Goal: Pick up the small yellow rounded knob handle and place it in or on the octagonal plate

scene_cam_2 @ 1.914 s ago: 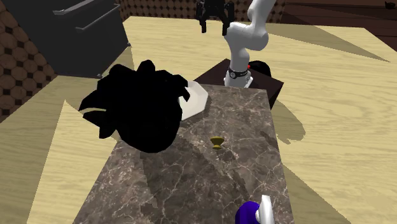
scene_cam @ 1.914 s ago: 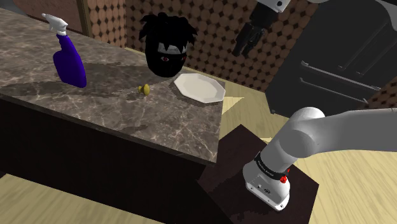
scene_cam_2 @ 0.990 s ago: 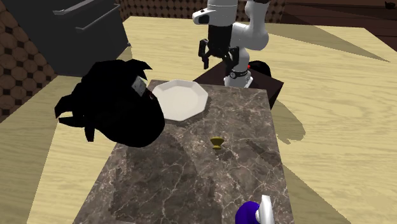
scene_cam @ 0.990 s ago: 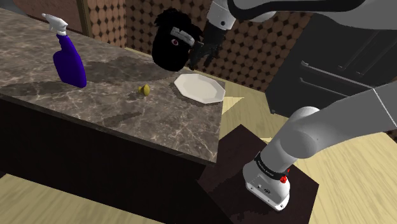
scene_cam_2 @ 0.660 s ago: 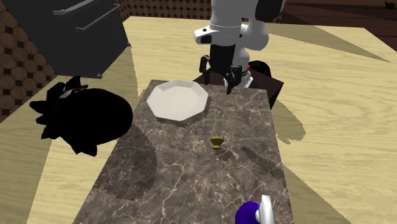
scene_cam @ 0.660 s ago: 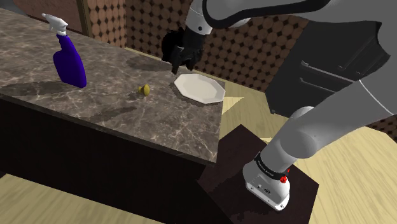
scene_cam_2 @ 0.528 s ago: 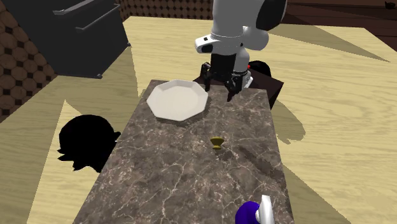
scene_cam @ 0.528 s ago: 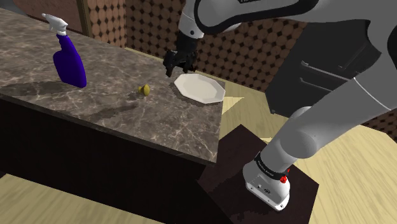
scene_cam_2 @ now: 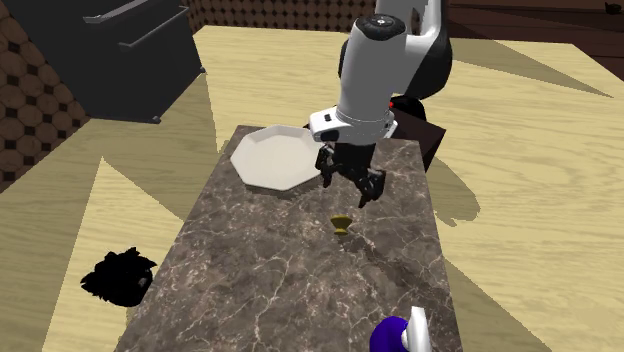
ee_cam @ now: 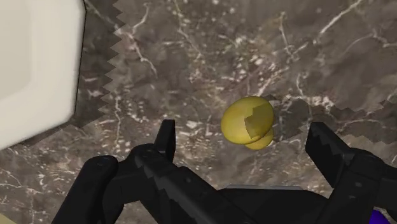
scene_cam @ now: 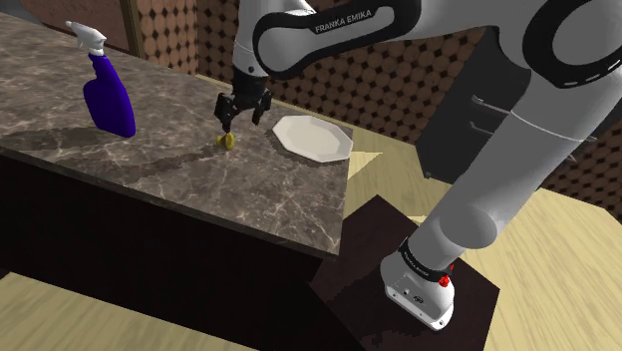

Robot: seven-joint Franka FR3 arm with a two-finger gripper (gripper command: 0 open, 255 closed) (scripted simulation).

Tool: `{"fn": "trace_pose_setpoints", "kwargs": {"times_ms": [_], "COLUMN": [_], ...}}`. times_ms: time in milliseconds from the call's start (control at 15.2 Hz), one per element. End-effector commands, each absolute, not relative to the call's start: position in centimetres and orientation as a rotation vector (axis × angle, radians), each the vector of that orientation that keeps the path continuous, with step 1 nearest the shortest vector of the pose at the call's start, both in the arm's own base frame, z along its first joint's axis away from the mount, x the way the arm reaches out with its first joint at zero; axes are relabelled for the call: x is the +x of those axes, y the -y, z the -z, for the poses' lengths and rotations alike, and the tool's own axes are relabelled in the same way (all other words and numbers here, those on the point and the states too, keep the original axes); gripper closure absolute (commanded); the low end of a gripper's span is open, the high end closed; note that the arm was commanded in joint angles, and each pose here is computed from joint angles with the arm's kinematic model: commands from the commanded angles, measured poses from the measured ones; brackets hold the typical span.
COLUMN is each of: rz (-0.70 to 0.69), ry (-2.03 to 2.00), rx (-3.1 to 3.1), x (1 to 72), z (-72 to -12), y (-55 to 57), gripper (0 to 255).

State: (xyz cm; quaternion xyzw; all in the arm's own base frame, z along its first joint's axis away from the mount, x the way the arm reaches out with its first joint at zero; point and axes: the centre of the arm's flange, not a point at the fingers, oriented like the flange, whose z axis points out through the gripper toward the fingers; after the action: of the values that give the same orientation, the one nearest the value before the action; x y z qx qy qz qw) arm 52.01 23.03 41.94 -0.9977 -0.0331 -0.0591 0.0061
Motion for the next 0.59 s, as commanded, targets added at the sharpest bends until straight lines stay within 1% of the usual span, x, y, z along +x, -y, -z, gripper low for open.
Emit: {"fn": "trace_pose_setpoints", "kwargs": {"times_ms": [0,528], "rz": [0.187,0.187], "ry": [0.1,0.099], "rx": [-3.131,-3.136], "x": [53.8,55.0], "z": [-40.3,-35.9], "y": [-24.6,-25.4], "gripper": [0,0]}}
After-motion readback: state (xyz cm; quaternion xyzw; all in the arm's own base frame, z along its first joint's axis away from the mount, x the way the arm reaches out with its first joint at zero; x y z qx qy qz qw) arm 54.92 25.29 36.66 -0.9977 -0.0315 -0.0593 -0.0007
